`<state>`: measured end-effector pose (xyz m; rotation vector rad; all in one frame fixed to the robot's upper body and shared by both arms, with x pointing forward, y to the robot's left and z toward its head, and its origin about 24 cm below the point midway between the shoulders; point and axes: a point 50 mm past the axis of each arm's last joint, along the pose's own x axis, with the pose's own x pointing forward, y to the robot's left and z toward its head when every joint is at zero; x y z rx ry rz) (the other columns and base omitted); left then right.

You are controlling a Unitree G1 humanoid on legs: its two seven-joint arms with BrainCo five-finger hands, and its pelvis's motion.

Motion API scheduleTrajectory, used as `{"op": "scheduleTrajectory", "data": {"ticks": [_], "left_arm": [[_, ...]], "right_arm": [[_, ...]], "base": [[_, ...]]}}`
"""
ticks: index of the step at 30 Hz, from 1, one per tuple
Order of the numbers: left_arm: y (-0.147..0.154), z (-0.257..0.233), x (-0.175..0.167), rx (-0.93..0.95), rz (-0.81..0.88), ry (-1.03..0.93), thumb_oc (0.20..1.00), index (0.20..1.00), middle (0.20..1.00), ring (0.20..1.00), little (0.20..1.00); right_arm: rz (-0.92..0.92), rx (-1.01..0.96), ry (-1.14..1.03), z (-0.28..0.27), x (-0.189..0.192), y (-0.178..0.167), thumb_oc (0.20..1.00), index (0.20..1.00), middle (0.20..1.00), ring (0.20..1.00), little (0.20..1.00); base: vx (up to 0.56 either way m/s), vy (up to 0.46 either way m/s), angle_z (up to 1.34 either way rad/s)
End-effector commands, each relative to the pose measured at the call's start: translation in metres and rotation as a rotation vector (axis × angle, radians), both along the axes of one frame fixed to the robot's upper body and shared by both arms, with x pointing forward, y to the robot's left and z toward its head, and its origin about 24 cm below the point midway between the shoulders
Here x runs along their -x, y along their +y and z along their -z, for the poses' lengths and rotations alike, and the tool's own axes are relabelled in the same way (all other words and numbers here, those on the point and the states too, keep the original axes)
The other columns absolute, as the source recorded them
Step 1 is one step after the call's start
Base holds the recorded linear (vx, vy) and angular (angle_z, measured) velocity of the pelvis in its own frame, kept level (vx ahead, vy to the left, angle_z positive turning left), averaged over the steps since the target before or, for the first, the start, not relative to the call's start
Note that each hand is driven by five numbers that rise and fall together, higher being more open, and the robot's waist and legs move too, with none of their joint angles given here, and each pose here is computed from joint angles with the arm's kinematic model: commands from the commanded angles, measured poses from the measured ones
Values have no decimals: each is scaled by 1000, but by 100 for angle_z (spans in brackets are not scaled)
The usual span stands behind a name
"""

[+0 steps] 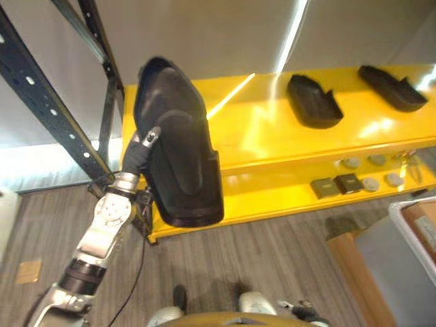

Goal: Move parts from the plastic box to the shelf.

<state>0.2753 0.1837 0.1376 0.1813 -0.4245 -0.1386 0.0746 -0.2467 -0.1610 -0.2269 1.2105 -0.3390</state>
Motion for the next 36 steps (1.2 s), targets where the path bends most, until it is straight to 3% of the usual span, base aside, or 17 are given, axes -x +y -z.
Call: {"op": "scheduleTrajectory", "data": {"ticks": [1, 10, 14, 23, 29, 36], "left_arm": [[9, -39, 11, 65, -33, -207, 200, 200, 200, 200, 200], [12, -31, 10, 53, -52, -174, 200, 200, 200, 200, 200], [14, -29, 8, 4, -49, -156, 200, 200, 200, 200, 200], [35, -54, -30, -91, -158, -166, 200, 200, 200, 200, 200], [39, -81, -65, -15, -233, -188, 200, 200, 200, 200, 200], [32, -125, -97, 24, -250, -192, 200, 200, 200, 200, 200]], "right_arm": [[-95, 14, 45, 3, 5, 6, 1000, 1000, 1000, 1000, 1000], [81, 119, -89, -18, -18, -42, 1000, 1000, 1000, 1000, 1000], [89, 89, -91, -15, -13, -35, 1000, 1000, 1000, 1000, 1000], [-132, -19, 7, 1, -5, 9, 1000, 1000, 1000, 1000, 1000], [-252, -16, -35, -3, -31, 19, 1000, 1000, 1000, 1000, 1000], [-253, -10, -92, -9, -55, 21, 1000, 1000, 1000, 1000, 1000]], "base": [[258, -569, -2], [116, -145, 52], [163, 59, -15], [59, 52, -30], [-56, -18, -5], [-33, -27, -11]]}}
